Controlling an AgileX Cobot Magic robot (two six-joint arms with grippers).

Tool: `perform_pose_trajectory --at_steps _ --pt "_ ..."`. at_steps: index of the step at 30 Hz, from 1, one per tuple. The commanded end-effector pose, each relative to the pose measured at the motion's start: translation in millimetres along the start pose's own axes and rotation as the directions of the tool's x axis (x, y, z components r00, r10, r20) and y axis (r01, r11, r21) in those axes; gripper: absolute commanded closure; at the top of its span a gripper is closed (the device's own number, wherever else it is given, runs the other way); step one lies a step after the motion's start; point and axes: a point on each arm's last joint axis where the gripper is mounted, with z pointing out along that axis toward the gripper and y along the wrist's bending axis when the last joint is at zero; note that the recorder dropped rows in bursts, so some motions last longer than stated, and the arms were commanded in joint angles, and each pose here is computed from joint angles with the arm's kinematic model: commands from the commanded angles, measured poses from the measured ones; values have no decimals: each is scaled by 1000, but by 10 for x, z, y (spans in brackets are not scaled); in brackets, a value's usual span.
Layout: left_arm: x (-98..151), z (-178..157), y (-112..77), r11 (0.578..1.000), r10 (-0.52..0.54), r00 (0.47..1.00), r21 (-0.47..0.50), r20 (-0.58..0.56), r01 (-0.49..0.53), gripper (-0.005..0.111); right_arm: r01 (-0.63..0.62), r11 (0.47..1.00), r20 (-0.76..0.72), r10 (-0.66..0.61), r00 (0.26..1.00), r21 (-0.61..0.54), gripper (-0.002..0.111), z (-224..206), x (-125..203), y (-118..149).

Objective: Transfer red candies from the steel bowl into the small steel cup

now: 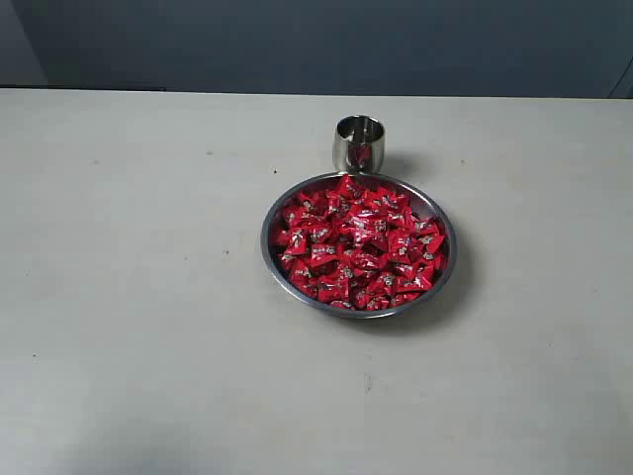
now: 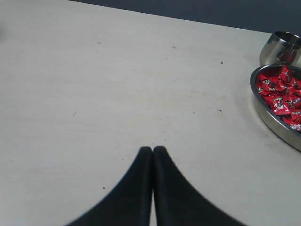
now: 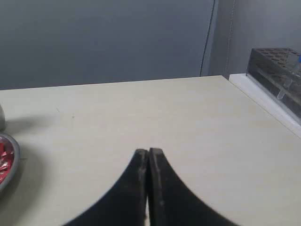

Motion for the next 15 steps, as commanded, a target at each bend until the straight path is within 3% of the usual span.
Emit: perform_pose_trajectory --at_steps 1,15 --pt "-6 -3 2 1000 -2 1000 -4 10 2 106 3 1000 10 -3 1000 5 108 -1 -3 -3" --pt "-6 -3 2 1000 -2 1000 -4 10 2 106 3 1000 15 -3 1000 5 108 -1 -7 -4"
